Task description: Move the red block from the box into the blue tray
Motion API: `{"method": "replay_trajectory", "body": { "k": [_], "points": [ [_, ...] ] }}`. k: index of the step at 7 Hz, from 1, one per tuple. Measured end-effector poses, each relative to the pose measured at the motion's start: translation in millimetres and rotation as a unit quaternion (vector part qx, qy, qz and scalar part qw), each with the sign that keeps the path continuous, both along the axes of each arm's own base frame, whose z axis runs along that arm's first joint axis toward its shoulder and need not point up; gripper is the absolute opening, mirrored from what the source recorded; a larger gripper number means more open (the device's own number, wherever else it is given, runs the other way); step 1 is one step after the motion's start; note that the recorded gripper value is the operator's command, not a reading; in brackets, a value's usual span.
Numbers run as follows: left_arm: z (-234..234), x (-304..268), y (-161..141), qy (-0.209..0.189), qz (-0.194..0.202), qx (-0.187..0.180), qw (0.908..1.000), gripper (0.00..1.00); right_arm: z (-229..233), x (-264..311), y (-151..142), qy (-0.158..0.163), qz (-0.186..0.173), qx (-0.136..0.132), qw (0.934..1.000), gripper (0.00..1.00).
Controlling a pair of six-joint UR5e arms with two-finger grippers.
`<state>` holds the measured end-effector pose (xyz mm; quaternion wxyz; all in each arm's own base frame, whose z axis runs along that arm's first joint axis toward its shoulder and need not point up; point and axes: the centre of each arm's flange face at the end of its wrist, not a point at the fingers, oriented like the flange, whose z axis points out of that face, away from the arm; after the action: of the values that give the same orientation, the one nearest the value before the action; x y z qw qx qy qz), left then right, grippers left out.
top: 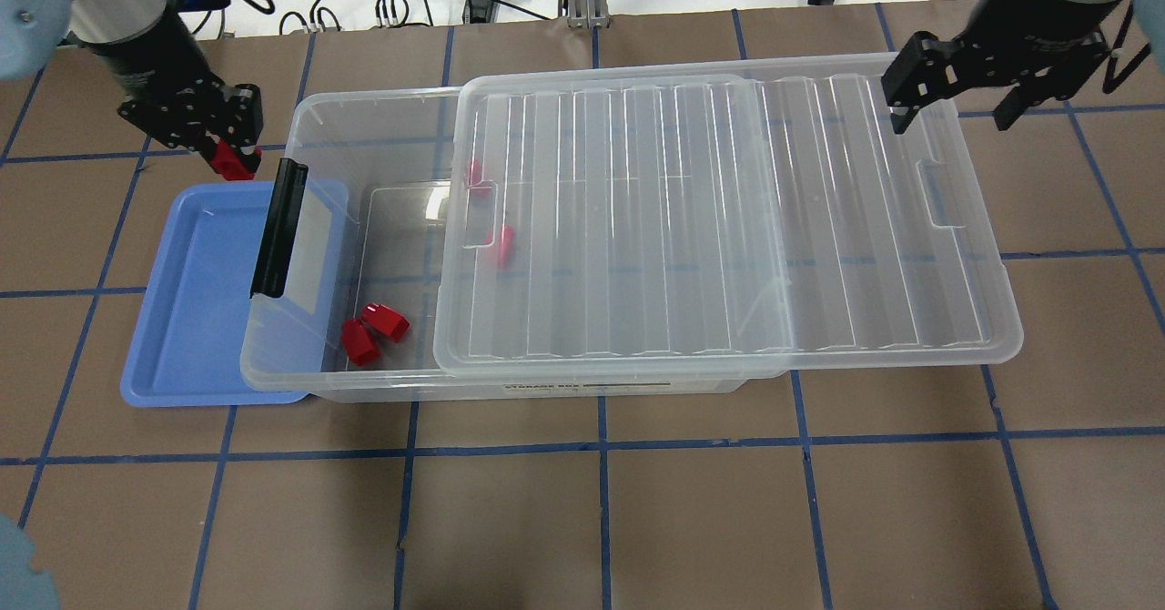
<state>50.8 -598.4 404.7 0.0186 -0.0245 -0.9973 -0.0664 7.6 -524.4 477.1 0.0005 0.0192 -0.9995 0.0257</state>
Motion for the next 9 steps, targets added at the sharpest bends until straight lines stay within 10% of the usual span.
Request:
{"method": "replay_trajectory", "body": {
  "k": [5, 9],
  "points": [
    [-150.6, 107.2, 20.0, 0.008, 0.032, 0.002, 0.9994, 0.06, -102.1, -119.2, 23.5, 0.038, 0.055, 0.011, 0.9977, 1.00],
    [-201.0, 104.8, 32.7, 0.006, 0.036, 0.001, 0.9993, 0.89, -127.1, -107.0, 30.8, 0.027, 0.035, -0.002, 0.9990, 1.00]
  ]
}}
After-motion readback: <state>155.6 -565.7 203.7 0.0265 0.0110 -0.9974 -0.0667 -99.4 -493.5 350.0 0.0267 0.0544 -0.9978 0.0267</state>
